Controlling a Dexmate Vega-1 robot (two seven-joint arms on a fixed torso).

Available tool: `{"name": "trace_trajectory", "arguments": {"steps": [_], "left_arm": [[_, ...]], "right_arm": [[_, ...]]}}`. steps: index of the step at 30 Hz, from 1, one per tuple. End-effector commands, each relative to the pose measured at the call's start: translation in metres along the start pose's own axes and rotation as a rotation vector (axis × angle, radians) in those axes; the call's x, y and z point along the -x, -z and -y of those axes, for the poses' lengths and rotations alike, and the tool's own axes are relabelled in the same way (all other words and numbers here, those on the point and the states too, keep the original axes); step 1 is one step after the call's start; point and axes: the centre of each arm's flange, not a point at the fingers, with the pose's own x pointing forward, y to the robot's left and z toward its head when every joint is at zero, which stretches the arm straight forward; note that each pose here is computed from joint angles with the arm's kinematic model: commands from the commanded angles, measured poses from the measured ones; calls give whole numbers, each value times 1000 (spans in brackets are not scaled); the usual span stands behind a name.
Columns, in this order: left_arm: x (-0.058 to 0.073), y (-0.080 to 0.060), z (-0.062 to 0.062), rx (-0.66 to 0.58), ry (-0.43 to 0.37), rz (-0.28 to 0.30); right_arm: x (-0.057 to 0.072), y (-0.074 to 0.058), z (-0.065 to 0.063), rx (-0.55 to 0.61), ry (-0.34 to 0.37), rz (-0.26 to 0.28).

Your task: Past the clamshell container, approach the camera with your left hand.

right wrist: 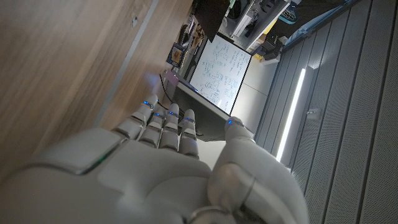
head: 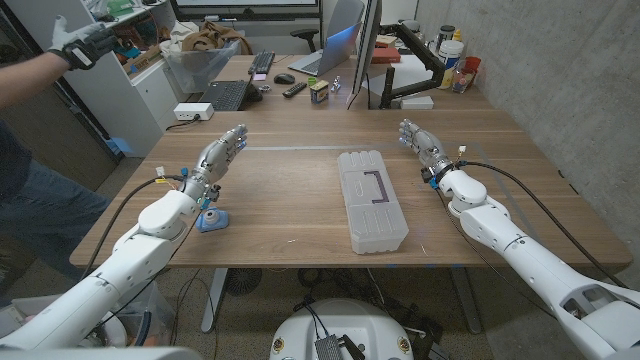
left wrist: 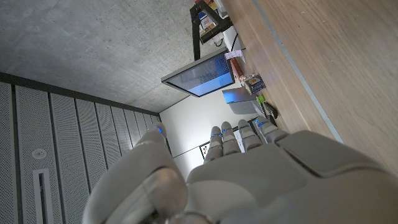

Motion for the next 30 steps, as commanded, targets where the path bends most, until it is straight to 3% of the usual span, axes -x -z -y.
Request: {"name": "trace_trajectory", "arguments": {"steps": [1, 15, 30], "left_arm": [[9, -4, -3, -13, 0, 5], [21, -12, -7, -84, 3, -19], [34, -23, -21, -158, 2, -41]], "right_arm": [[-3, -2, -1, 10, -9, 8], [-7, -6, 2, 11, -8, 19], [-12, -4, 3, 14, -8, 8]]}}
